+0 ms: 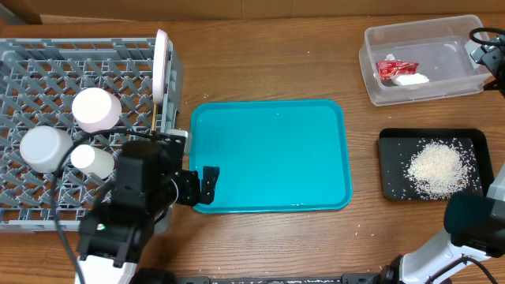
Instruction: Sort waste into correct bins and load items into the dishwasher
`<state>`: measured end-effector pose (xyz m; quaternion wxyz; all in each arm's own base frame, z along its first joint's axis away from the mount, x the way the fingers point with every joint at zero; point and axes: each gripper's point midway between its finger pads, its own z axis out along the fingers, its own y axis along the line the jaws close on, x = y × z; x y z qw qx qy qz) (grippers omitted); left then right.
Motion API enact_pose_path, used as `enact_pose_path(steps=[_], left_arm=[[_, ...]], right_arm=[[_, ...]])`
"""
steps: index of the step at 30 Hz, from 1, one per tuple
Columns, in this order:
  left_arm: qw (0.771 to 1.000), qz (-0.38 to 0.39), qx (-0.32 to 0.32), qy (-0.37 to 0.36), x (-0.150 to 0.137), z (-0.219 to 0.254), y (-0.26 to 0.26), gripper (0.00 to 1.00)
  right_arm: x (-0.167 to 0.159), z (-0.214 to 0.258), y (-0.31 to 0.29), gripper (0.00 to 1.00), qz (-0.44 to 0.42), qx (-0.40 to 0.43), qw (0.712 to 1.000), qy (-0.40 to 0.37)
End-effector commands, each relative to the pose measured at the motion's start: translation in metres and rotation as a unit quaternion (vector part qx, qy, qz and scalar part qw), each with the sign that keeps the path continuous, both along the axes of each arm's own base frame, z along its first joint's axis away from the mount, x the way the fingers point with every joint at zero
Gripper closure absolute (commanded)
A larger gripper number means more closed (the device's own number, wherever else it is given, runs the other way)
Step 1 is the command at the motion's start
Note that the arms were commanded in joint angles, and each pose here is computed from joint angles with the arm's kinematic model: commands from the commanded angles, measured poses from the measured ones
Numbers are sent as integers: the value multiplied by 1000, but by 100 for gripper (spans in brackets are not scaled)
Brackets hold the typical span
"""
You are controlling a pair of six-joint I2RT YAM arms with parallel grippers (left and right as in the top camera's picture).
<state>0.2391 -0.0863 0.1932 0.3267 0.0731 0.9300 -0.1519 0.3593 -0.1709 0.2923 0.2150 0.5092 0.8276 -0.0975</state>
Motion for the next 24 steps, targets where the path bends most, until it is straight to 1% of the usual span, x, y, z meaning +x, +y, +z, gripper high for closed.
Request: enact_pose_path(steps=[1, 4, 7, 12, 15, 17, 24], left_arm=[[991, -85, 78, -72, -2, -37, 3, 0], [985, -77, 76, -135, 2, -49, 6, 0], [975, -46, 71, -206, 6, -54, 18, 0], [948, 7, 71, -310, 10, -52, 39, 0], [928, 31, 75, -365, 13, -46, 49, 0], [916, 45, 78, -391, 14, -43, 55, 0], [898, 86, 96, -420, 9, -29, 72, 0]], right_arm=[[-1, 5, -1, 0, -2, -7, 1000, -5], [-1, 5, -1, 0, -2, -7, 1000, -5], [-1, 5, -1, 0, -2, -7, 1000, -5], [-1, 5, -1, 0, -2, -7, 1000, -5], [-1, 5, -1, 0, -2, -7, 1000, -5], [-1, 5, -1, 0, -2, -7, 1000, -5], [-1, 5, -1, 0, -2, -7, 1000, -5]])
